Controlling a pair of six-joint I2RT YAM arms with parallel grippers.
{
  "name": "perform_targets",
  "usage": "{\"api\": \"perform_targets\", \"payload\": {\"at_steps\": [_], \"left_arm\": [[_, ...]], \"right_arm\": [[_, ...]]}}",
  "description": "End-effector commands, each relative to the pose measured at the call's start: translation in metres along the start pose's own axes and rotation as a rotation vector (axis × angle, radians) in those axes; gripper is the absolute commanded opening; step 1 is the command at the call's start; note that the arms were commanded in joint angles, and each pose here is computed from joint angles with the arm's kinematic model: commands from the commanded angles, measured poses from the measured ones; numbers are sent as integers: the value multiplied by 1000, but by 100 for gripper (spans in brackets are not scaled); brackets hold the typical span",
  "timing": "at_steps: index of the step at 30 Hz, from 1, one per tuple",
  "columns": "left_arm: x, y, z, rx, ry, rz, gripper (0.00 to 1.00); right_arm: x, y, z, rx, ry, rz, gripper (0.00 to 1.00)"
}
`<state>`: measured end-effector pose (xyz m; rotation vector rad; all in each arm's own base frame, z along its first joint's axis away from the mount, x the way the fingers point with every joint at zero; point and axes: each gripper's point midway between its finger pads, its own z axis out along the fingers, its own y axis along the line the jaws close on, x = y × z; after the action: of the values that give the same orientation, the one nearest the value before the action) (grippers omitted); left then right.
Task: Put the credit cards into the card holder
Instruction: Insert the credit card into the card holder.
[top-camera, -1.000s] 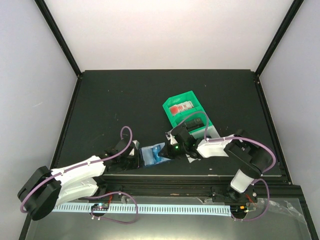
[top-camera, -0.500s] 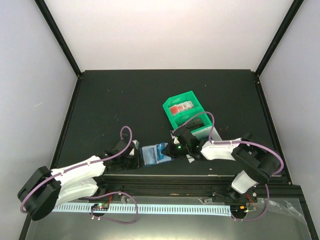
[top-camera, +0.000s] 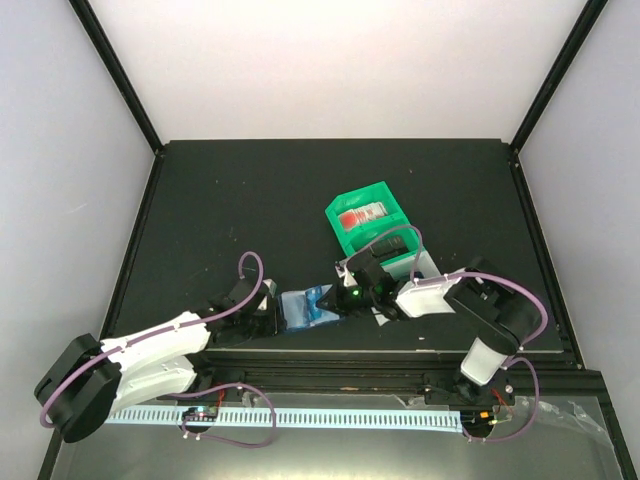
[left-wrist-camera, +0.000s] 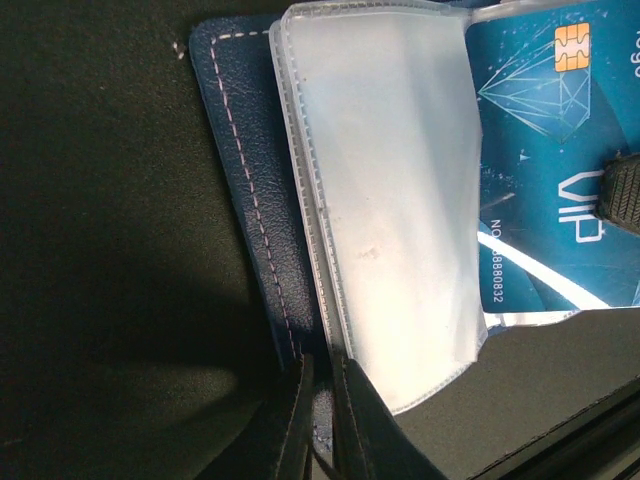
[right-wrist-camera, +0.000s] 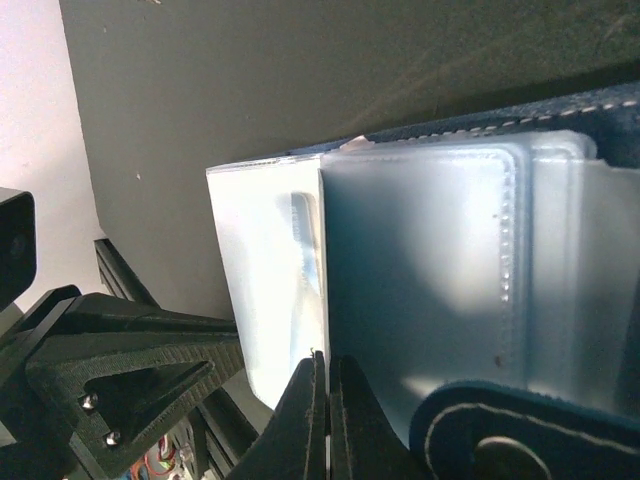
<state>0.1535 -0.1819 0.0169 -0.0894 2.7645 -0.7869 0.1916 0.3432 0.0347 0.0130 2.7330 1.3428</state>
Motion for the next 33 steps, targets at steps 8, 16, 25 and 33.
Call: {"api": "perform_targets", "payload": {"at_steps": [8, 16, 25, 33], "left_arm": [[4, 11, 2, -42, 3, 9, 8], [3, 12, 2, -50, -1, 11, 8], [2, 15, 0, -67, -11, 14, 8], [-1, 16, -2, -76, -24, 18, 7]], "right_arm": [[16, 5, 19, -100, 106, 60, 1], [17, 4, 20, -102, 108, 93, 1], [6, -2, 6, -26, 19, 75, 1], [0, 6, -7, 3, -24, 23, 1]]}}
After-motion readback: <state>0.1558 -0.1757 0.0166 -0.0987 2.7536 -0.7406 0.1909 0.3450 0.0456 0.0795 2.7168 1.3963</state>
